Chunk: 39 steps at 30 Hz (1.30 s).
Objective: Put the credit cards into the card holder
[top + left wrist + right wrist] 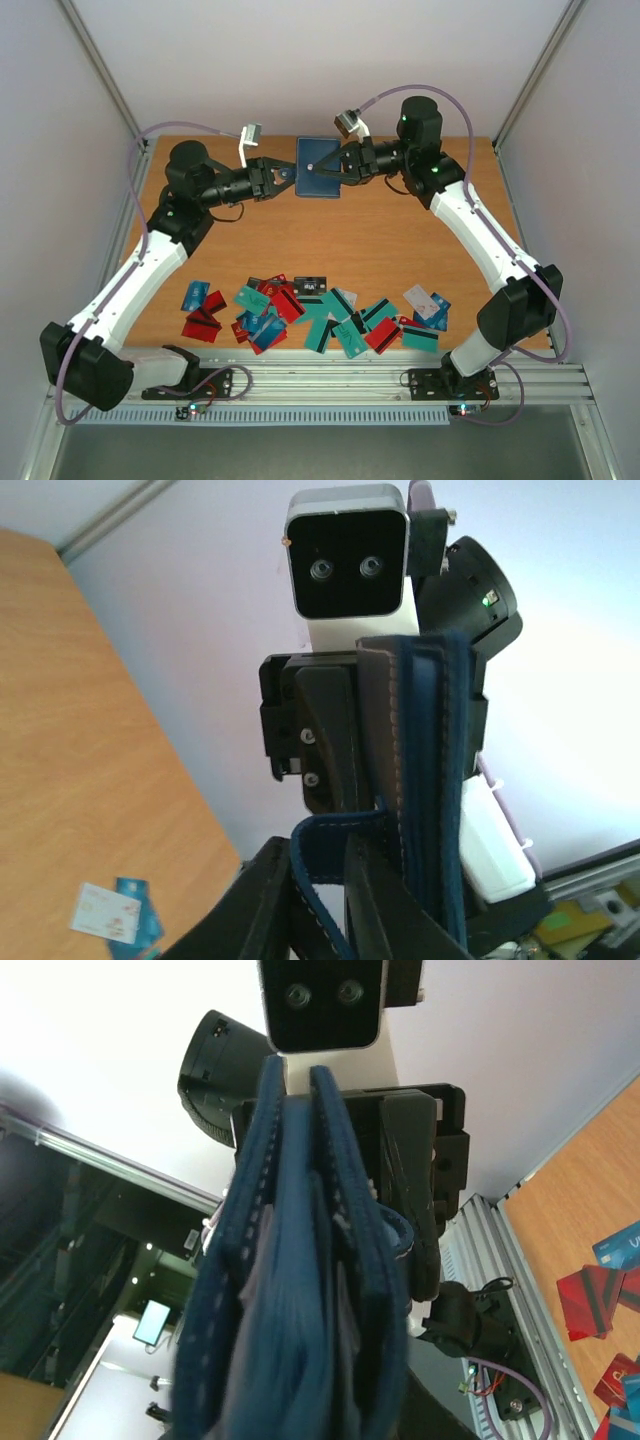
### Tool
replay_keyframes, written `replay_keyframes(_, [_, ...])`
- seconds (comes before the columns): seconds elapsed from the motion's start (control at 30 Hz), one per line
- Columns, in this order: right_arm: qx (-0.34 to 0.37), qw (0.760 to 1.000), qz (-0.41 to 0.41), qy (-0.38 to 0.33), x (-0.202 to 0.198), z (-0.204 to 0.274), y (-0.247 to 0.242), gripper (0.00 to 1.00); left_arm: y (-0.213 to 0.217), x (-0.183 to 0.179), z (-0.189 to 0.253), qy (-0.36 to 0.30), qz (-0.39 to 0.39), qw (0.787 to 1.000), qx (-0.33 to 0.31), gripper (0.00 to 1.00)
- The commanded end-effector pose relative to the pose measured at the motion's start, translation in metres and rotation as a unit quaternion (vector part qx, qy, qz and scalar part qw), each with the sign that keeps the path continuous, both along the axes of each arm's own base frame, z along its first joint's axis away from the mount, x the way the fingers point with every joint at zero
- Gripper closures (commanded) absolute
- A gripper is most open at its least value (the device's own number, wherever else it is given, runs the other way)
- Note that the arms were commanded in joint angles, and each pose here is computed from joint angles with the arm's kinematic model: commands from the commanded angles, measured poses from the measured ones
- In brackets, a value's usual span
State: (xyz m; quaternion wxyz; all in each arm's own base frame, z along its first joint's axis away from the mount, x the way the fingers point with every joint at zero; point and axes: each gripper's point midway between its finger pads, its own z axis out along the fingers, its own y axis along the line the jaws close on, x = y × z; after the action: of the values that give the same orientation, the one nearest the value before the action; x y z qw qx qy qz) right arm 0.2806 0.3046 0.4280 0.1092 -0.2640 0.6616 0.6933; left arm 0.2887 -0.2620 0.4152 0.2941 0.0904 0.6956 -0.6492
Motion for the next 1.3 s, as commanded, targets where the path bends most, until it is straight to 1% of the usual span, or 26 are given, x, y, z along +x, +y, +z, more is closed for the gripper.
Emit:
replay_keyframes(0.0, [-0.015, 1.0, -0.007, 0.008, -0.001, -0.012, 0.007, 0.81, -0.01, -0.016, 0.023, -0.057, -0.054, 0.996, -0.038, 0.89])
replay_keyframes(0.07, [-0.024, 1.0, -0.015, 0.01, 0.001, -0.017, 0.005, 0.8, -0.01, -0.017, 0.024, -0.053, -0.063, 0.995, -0.049, 0.97])
replay_keyframes(0.1, [-0.028, 0.999, -0.02, 0.011, 0.002, -0.019, 0.004, 0.8, -0.011, -0.018, 0.023, -0.049, -0.066, 0.995, -0.051, 0.99])
replay_keyframes(0.23, [-0.037, 0.998, -0.037, 0.016, 0.007, -0.026, -0.005, 0.78, -0.01, -0.019, 0.019, -0.037, -0.064, 0.996, -0.045, 1.0])
replay_keyframes(0.27, [-0.039, 0.998, -0.041, 0.017, 0.008, -0.027, -0.006, 0.77, -0.01, -0.019, 0.016, -0.032, -0.061, 0.997, -0.04, 1.0])
replay_keyframes(0.3, [-0.04, 0.998, -0.044, 0.019, 0.01, -0.029, -0.008, 0.74, -0.009, -0.018, 0.014, -0.032, -0.056, 0.997, -0.034, 1.0])
replay_keyframes(0.33, [-0.041, 0.998, -0.047, 0.02, 0.011, -0.03, -0.009, 0.68, -0.008, -0.016, 0.008, -0.024, -0.047, 0.998, -0.023, 1.0])
replay_keyframes(0.37, [-0.045, 0.997, -0.052, 0.023, 0.013, -0.033, -0.011, 0.57, -0.007, -0.013, 0.003, -0.015, -0.035, 0.999, -0.012, 1.0])
replay_keyframes(0.43, [-0.062, 0.995, -0.073, 0.035, 0.019, -0.044, -0.015, 0.4, -0.005, -0.009, -0.007, -0.012, -0.018, 1.0, 0.016, 1.0])
replay_keyframes(0.5, [-0.086, 0.991, -0.095, 0.045, 0.025, -0.057, -0.021, 0.3, -0.004, -0.006, -0.019, -0.003, -0.007, 0.999, 0.045, 1.0])
replay_keyframes(0.57, [-0.109, 0.986, -0.11, 0.057, 0.027, -0.074, -0.026, 0.19, -0.003, -0.002, -0.031, -0.009, 0.001, 0.997, 0.073, 1.0])
replay_keyframes(0.6, [-0.119, 0.984, -0.118, 0.063, 0.027, -0.082, -0.028, 0.09, -0.003, 0.0, -0.037, -0.007, 0.003, 0.997, 0.082, 1.0])
replay_keyframes(0.63, [-0.128, 0.982, -0.124, 0.069, 0.028, -0.09, -0.03, 0.02, -0.003, 0.002, -0.042, -0.01, 0.003, 0.996, 0.092, 1.0])
replay_keyframes(0.83, [-0.157, 0.97, -0.155, 0.102, 0.034, -0.128, -0.037, 0.02, -0.013, 0.017, -0.084, 0.01, -0.01, 0.992, 0.126, 1.0])
replay_keyframes(0.97, [-0.159, 0.965, -0.165, 0.125, 0.043, -0.156, -0.035, 0.02, -0.029, 0.03, -0.118, 0.026, -0.03, 0.989, 0.144, 1.0])
replay_keyframes(1.1, [-0.174, 0.959, -0.178, 0.138, 0.046, -0.18, -0.039, 0.01, -0.045, 0.044, -0.156, 0.06, -0.046, 0.982, 0.175, 1.0])
replay_keyframes(1.27, [-0.204, 0.945, -0.211, 0.144, 0.048, -0.202, -0.059, 0.02, -0.058, 0.049, -0.176, 0.076, -0.059, 0.976, 0.198, 1.0])
